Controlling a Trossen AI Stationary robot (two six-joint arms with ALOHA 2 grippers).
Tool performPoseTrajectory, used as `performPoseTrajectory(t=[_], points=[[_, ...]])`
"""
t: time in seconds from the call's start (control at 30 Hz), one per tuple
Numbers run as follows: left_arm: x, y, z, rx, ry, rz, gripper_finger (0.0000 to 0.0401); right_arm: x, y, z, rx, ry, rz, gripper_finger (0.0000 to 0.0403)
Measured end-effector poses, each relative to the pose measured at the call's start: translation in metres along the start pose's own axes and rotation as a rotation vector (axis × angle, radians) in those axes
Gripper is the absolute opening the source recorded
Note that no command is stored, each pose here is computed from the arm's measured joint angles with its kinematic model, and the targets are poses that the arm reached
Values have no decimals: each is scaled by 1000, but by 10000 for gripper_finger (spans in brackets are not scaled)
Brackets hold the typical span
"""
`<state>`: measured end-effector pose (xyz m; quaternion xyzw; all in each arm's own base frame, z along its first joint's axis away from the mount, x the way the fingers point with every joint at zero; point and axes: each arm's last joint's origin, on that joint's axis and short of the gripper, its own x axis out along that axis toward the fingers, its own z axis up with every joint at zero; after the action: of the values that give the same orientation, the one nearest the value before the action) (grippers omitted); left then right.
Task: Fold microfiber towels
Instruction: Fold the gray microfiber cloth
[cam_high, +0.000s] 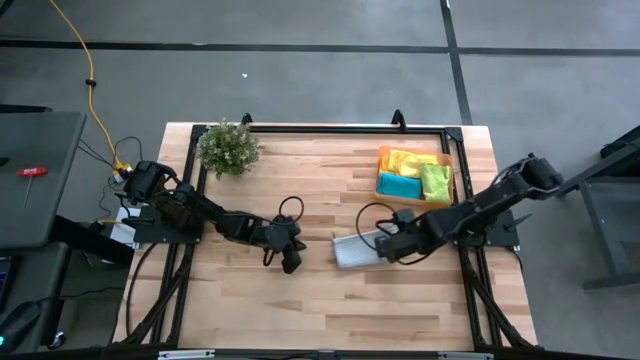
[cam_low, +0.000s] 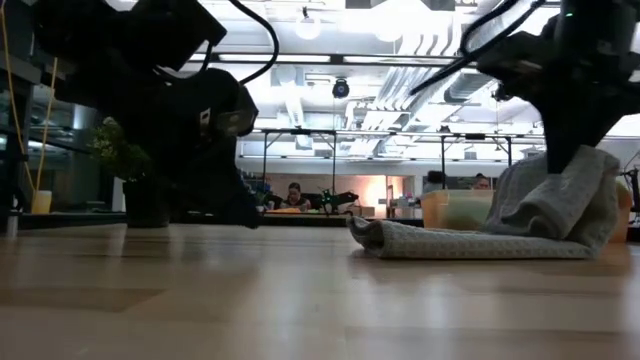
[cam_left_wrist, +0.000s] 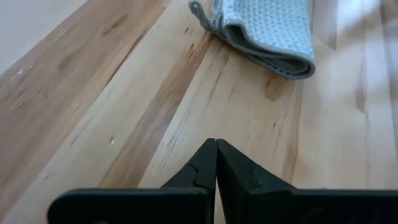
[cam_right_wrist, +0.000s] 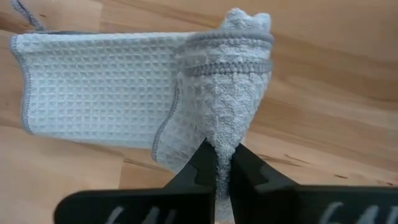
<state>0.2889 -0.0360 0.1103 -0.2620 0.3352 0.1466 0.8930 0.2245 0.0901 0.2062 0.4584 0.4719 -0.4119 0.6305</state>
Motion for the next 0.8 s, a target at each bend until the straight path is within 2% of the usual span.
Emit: performPoseTrajectory(t=[0.3, 0.43, 0.5, 0.63, 0.7, 0.8], points=[[0, -2, 2, -6, -17, -23, 0, -5, 32, 7, -91, -27, -111, 0], [-1, -16, 16, -1, -96, -143, 0, -4, 36, 9, -103, -29, -108, 0], [-3, -30, 30, 41, -162, -198, 0, -4, 36, 9, -99, -29, -105, 0], [7, -54, 60, 194, -250, -220, 0, -4, 37, 9, -96, -27, -96, 0], [20, -62, 74, 267, -286, -211, 0, -4, 39, 9, -94, -23, -81, 0], [49, -71, 89, 310, -306, -193, 0, -4, 40, 9, -92, -23, -70, 0]])
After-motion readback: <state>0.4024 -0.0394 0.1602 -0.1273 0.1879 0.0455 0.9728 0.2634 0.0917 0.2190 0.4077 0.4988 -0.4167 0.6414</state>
